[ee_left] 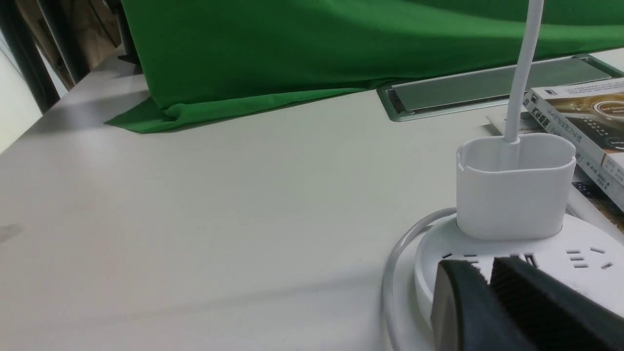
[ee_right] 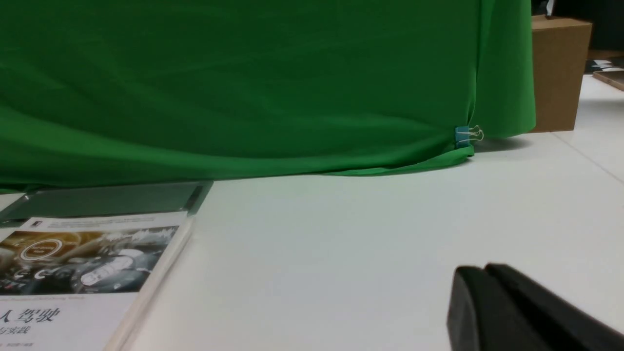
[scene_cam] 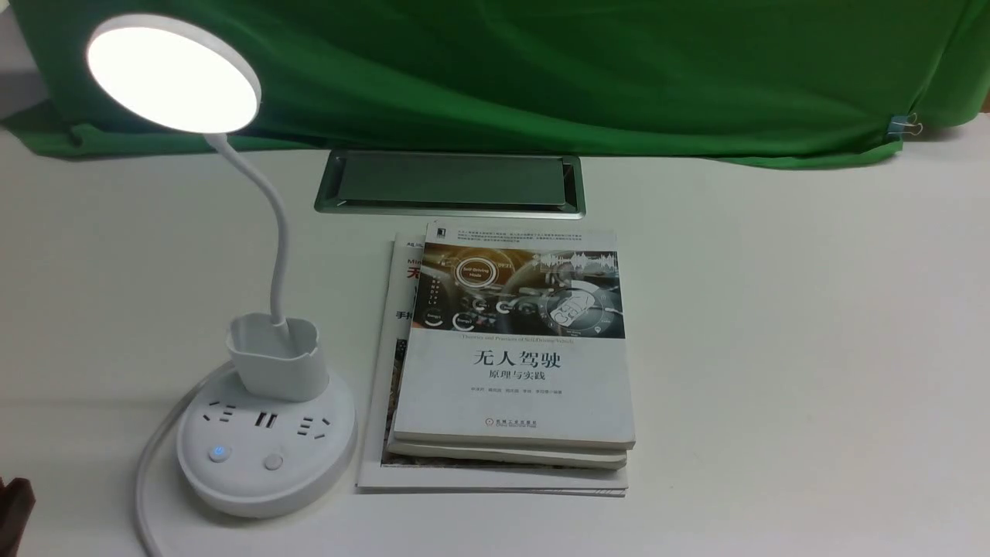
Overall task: Turn off the desk lamp on the white desktop by hand.
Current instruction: 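Press the power button on the round power strip under the lamp with the left gripper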
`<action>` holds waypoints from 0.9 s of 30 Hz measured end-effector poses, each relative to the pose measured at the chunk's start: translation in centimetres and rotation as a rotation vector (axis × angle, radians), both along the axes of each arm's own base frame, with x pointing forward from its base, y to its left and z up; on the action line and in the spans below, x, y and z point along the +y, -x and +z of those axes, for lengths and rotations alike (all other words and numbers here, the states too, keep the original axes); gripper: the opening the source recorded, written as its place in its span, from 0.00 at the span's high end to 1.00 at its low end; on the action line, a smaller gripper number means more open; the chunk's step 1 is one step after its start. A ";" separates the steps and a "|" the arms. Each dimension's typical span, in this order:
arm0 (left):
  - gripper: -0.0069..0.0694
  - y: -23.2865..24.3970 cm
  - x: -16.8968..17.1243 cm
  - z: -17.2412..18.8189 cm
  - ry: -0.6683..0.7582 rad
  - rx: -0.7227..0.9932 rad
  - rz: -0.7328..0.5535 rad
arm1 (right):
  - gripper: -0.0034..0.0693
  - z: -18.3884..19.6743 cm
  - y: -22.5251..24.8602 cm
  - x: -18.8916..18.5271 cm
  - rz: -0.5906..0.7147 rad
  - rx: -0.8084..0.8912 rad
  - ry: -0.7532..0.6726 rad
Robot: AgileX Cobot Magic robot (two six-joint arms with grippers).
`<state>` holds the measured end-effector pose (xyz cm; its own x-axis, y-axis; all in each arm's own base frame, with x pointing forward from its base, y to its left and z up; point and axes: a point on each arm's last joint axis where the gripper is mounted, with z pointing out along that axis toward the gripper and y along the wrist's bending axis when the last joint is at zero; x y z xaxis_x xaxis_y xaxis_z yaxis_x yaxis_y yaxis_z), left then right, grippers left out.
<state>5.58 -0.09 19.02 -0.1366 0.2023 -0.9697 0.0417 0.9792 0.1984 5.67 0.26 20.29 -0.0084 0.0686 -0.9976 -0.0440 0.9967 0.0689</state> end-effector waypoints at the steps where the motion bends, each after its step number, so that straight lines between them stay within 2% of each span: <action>1: 0.82 0.0 0.0 0.0 0.000 0.000 0.000 | 0.90 0.0 0.0 0.0 0.000 0.000 0.000; 7: 0.81 0.0 0.0 0.3 0.006 -0.031 0.000 | 0.90 0.0 0.0 0.0 0.000 0.000 0.000; 13: 0.80 -0.1 -0.1 1.7 0.305 -0.182 0.009 | 0.90 0.0 0.0 0.0 0.000 0.000 0.000; 20: 0.79 0.4 0.7 4.2 0.455 -0.445 0.038 | 0.90 0.0 0.0 0.0 0.000 0.000 0.000; 24: 0.79 0.7 0.4 9.2 0.440 -0.485 0.003 | 0.90 0.0 0.0 0.0 0.000 0.000 0.000; 27: 0.79 0.1 0.0 13.5 0.401 -0.393 -0.019 | 0.90 0.0 0.0 0.0 0.000 0.000 0.000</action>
